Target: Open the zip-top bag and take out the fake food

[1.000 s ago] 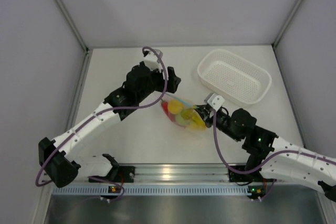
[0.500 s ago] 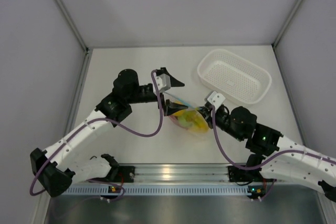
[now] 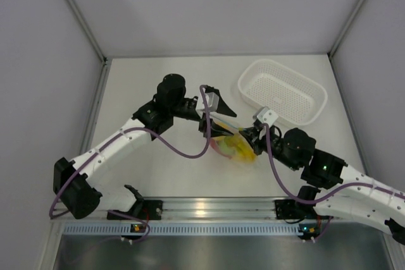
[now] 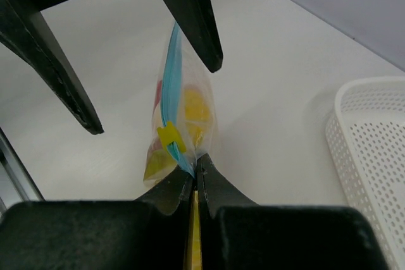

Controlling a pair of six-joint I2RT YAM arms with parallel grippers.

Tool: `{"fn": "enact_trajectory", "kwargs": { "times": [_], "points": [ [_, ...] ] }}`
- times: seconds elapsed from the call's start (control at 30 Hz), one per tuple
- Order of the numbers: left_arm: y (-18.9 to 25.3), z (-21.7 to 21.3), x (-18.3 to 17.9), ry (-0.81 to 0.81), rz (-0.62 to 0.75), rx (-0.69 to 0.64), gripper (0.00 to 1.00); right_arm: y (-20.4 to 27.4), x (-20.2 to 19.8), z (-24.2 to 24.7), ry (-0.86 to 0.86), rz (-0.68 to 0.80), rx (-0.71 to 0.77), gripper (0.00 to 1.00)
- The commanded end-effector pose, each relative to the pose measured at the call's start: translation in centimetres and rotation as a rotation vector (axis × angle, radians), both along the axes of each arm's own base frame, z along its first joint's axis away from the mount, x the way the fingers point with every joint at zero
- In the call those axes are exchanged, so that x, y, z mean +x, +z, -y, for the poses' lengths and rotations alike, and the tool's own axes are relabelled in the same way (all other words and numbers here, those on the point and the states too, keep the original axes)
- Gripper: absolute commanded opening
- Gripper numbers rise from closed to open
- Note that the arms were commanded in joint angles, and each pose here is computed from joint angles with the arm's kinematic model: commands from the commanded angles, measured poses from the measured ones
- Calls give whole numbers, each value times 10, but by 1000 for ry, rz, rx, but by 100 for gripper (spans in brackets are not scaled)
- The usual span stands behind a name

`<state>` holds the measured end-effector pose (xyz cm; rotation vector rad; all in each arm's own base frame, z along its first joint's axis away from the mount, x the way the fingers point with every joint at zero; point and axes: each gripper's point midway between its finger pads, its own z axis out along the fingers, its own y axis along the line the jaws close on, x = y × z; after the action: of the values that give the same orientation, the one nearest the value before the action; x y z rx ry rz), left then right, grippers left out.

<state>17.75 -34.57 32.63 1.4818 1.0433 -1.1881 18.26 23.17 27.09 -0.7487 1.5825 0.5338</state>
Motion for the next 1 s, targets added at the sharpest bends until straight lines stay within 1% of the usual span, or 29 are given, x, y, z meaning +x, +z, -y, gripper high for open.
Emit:
{"fn": "enact_trajectory", "kwargs": {
  "times": [0.0,0.03,0.1,0.13,0.33,0.43,0.47,0.5,0.57,0.67,0.73,0.77,0.83,0.93,0.97],
  "points": [
    [17,10,-6,-64,31,-34,65,36,-1,-2,4,31,98,0],
    [15,13,-3,-61,26,-29,57,35,-1,-2,5,29,97,0],
    [12,19,-1,-51,16,-20,46,35,-2,-3,9,26,101,0],
    [9,21,0,-54,4,-12,43,35,-2,-2,6,26,101,0],
    [2,30,1,-70,-19,3,44,37,-2,-2,2,22,106,0],
    [1,34,1,-79,-27,7,42,37,-1,-2,1,21,103,0],
    [0,35,0,-84,-31,9,33,37,-1,-2,-4,21,102,0],
    [-1,36,1,-83,-31,10,31,37,0,-2,-5,21,102,0],
    [-2,37,2,-78,-34,14,20,38,-1,-1,-4,24,107,0],
    [-2,37,4,-62,-32,15,0,37,0,-1,-8,23,104,0],
    [-4,37,8,-40,-27,19,0,38,-1,1,-10,30,118,0],
    [-5,37,10,-31,-21,20,0,39,-3,-1,-5,14,149,0],
    [-10,37,13,-19,-12,33,0,45,-5,1,-4,32,207,0],
    [-18,32,16,-23,-13,58,0,50,-3,11,-47,43,285,0],
    [-22,30,16,-26,-25,66,0,48,-2,13,-58,42,289,0]
  ]
}}
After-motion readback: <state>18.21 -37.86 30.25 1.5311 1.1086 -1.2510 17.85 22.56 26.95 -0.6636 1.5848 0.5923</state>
